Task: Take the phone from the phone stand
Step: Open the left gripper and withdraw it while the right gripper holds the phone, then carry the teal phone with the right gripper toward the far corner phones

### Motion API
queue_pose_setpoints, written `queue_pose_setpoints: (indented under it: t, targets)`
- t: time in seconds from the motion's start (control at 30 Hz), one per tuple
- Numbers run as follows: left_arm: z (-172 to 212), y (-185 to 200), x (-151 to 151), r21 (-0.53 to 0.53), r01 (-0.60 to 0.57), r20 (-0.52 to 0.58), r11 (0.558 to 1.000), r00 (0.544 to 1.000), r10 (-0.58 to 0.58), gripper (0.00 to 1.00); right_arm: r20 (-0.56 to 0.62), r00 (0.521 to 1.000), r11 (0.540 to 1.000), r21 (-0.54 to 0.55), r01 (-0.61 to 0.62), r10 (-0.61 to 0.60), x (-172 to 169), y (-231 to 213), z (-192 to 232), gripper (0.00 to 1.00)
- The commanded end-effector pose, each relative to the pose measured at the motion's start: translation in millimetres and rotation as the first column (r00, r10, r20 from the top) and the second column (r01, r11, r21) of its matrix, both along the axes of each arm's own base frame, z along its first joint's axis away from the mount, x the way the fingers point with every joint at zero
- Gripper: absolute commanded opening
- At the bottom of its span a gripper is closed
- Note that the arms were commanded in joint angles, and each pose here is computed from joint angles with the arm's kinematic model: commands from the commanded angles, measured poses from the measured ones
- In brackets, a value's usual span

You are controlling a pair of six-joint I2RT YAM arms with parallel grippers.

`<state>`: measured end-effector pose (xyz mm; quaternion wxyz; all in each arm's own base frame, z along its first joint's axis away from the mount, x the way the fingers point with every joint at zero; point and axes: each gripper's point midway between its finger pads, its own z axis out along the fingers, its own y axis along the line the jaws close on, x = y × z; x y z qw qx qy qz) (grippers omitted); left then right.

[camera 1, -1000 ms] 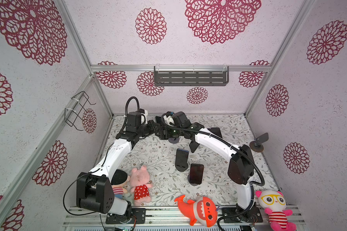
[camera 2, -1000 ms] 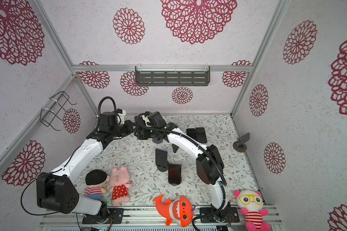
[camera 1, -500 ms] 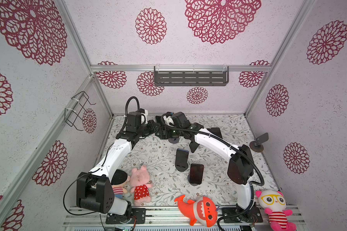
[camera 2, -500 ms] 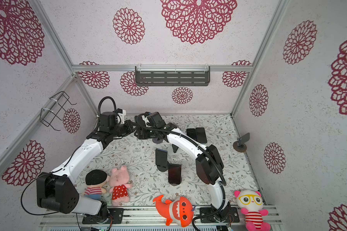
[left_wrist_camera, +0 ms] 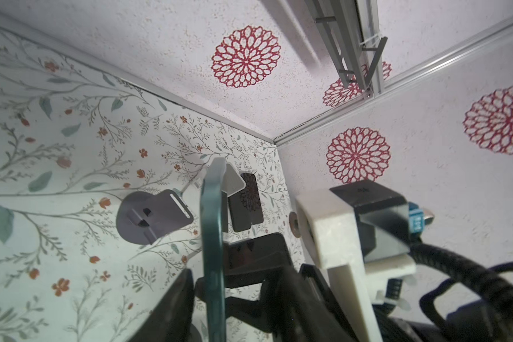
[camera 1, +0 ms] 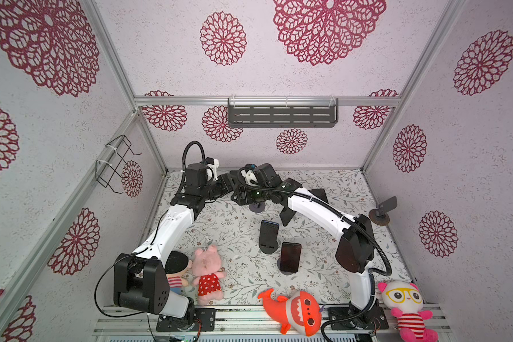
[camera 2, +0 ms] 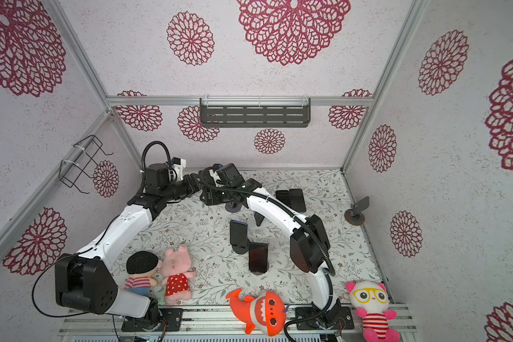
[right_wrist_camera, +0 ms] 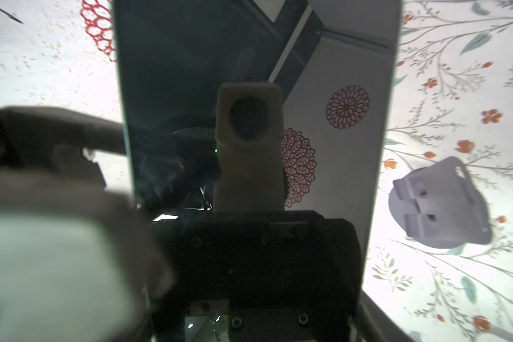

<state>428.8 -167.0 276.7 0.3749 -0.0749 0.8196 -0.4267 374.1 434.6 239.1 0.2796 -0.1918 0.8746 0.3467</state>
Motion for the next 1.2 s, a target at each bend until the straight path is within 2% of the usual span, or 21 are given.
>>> queue_pose_setpoints:
  t: [0.0, 0.27, 0.53, 0.73, 0.93, 1.17]
  targets:
    - [8.4, 6.9, 4.9, -0.036, 0.000, 0.026, 0.999, 1.000, 0.001, 0.68, 0.119, 0.993, 0.999, 0.039, 0.022, -0.027, 16.0, -7.5, 42.7, 0.41]
    - [17.9, 24.4, 7.5, -0.043, -0.034, 0.052, 0.999, 0.998, 0.036, 0.99, 0.161, 0.984, 0.997, 0.008, 0.074, -0.074, 34.4, -35.5, 57.6, 0.40]
    - [19.8, 28.6, 6.3, -0.020, -0.044, 0.053, 0.999, 0.998, 0.045, 0.98, 0.217, 0.970, 0.990, -0.062, 0.123, -0.107, 52.3, -79.3, 88.0, 0.36]
    - [25.8, 28.9, 3.8, -0.010, -0.040, 0.062, 0.999, 0.997, 0.041, 0.97, 0.260, 0.951, 0.969, -0.132, 0.208, -0.169, 60.8, -136.1, 115.8, 0.34]
    - [26.9, 31.7, 3.1, 0.009, -0.051, 0.062, 0.999, 0.997, 0.050, 0.98, 0.288, 0.927, 0.930, -0.202, 0.306, -0.242, 71.8, -208.4, 128.4, 0.33]
    - [20.2, 28.9, 5.5, -0.007, -0.034, 0.039, 0.999, 0.999, 0.034, 0.98, 0.285, 0.914, 0.859, -0.344, 0.378, -0.288, 93.5, -284.9, 103.1, 0.25]
